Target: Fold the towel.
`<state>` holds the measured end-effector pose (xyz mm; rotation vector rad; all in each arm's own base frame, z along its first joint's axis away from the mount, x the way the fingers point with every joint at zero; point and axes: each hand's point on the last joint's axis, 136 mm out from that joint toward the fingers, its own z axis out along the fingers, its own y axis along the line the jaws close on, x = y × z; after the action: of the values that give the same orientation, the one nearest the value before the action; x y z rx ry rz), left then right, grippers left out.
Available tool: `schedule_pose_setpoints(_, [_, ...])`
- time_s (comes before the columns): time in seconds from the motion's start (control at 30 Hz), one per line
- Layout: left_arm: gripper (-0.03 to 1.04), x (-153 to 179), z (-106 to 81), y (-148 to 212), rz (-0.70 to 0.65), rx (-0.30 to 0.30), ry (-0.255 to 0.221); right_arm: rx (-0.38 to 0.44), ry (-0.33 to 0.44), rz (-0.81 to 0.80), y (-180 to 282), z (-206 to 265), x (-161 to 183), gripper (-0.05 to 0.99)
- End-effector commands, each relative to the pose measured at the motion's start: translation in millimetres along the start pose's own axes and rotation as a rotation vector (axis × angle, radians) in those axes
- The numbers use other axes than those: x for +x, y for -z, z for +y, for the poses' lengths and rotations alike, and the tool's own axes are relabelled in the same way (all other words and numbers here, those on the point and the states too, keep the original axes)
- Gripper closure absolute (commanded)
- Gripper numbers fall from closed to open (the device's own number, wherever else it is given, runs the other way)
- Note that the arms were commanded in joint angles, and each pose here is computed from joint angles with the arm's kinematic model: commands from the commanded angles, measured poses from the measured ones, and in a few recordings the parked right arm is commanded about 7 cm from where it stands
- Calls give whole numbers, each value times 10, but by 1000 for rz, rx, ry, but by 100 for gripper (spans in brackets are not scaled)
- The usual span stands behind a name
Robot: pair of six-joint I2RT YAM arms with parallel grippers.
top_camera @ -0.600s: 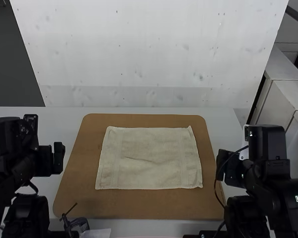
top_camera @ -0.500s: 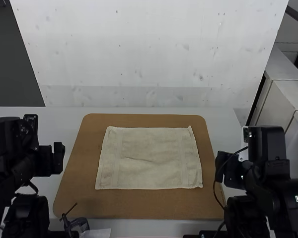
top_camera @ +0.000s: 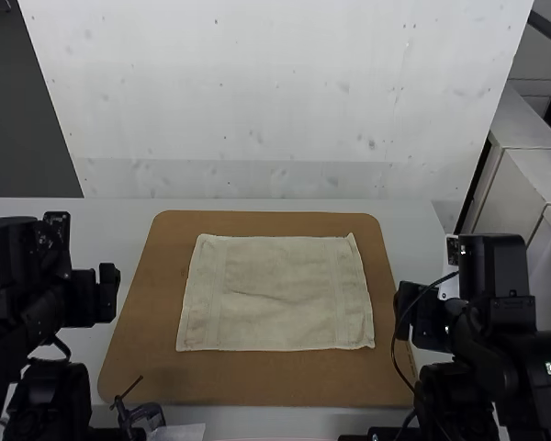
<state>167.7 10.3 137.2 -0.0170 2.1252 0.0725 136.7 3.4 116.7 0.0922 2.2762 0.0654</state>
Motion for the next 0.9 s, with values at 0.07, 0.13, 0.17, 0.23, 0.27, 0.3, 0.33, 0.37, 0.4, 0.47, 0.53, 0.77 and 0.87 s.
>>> schedule_pose_setpoints(0.07, [3, -135, 26, 93, -51, -11, 12, -21, 12, -29, 50, 34, -51, -2])
schedule_pose_setpoints(0.13, [3, -136, 10, 89, -50, -3, 8, -34, 17, -26, 55, 55, -43, -3])
schedule_pose_setpoints(0.17, [3, -132, 7, 83, -42, -1, 9, -40, 23, -24, 60, 66, -38, -3])
schedule_pose_setpoints(0.23, [4, -113, -105, 18, 64, 63, 39, -45, 24, 12, 46, 85, -27, -3])
schedule_pose_setpoints(0.27, [3, -117, -160, -31, 125, 93, 62, -44, 23, 49, 15, 95, -14, -2])
schedule_pose_setpoints(0.3, [3, -104, -171, -73, 180, 96, 65, -43, 16, 76, -25, 107, -21, -2])
schedule_pose_setpoints(0.33, [3, -113, -187, -116, 219, 101, 61, -38, 13, 100, -70, 114, -41, -2])
schedule_pose_setpoints(0.37, [3, -166, -203, -154, 219, 107, 56, -34, 14, 121, -111, 123, -63, -2])
schedule_pose_setpoints(0.4, [3, -217, -220, -194, 222, 114, 49, -30, 11, 139, -161, 130, -91, -2])
schedule_pose_setpoints(0.47, [3, -312, -225, -274, 234, 114, 45, -14, 6, 158, -265, 128, -168, -1])
schedule_pose_setpoints(0.53, [3, -339, -233, -348, 277, 116, 28, -1, 5, 174, -359, 121, -241, 2])
schedule_pose_setpoints(0.77, [3, -238, -294, -863, 426, 110, 46, -6, 18, 310, -837, 242, -454, -3])
schedule_pose_setpoints(0.87, [3, -208, -291, -1058, 473, 85, 70, -3, 3, 353, -1082, 262, -576, -3])
